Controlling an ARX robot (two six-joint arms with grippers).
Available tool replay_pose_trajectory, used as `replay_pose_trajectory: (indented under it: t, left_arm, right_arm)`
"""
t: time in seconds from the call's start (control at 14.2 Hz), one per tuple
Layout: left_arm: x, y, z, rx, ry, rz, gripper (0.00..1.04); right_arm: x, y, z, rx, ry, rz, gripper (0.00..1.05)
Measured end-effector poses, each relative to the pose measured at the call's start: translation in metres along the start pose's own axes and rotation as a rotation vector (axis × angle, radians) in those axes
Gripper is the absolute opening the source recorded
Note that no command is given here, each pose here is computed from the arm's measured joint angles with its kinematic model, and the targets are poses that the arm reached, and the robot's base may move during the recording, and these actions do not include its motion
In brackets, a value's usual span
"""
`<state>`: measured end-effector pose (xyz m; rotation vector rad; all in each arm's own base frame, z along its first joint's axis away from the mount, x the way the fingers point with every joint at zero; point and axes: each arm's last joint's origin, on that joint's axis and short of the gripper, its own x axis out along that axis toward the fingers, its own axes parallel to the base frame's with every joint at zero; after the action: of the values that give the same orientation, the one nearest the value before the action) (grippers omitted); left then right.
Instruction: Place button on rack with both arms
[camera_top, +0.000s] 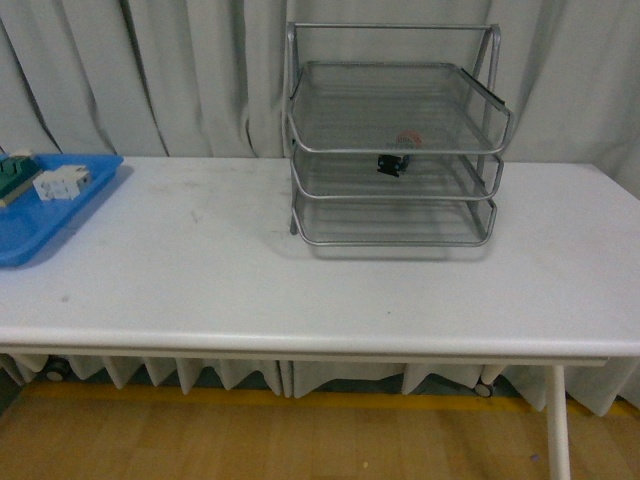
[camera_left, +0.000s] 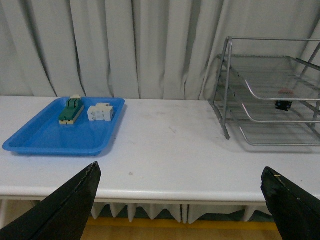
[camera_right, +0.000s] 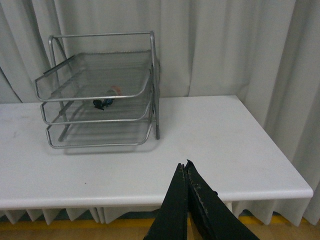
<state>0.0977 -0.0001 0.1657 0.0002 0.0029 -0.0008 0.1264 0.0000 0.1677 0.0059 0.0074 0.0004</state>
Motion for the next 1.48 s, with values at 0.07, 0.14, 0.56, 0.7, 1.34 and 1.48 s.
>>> replay_pose_trajectory:
  t: [0.07, 0.14, 0.56, 0.7, 1.34, 1.48]
  left_arm:
    - [0.000, 0.000, 0.000, 0.000, 0.000, 0.000, 0.98]
    - [0.000, 0.000, 0.000, 0.000, 0.000, 0.000, 0.98]
    - [0.000, 0.000, 0.000, 0.000, 0.000, 0.000, 0.98]
    - [0.000, 0.000, 0.000, 0.000, 0.000, 0.000, 0.98]
    - [0.000, 0.000, 0.000, 0.000, 0.000, 0.000, 0.98]
    - [0.000, 0.000, 0.000, 0.000, 0.000, 0.000, 0.98]
  right_arm:
    - [-0.003, 0.000, 0.002, 0.000, -0.013, 0.000, 0.02]
    - [-0.005, 0.000, 0.003, 0.000, -0.026, 0.000, 0.02]
    - [-0.015, 0.000, 0.002, 0.000, -0.020, 0.000, 0.02]
    - [-0.017, 0.000, 0.002, 0.000, -0.021, 0.000, 0.02]
    - [-0.029, 0.000, -0.001, -0.001, -0.011, -0.001, 0.05]
    - [-0.029, 0.000, -0.001, -0.001, -0.011, -0.001, 0.32]
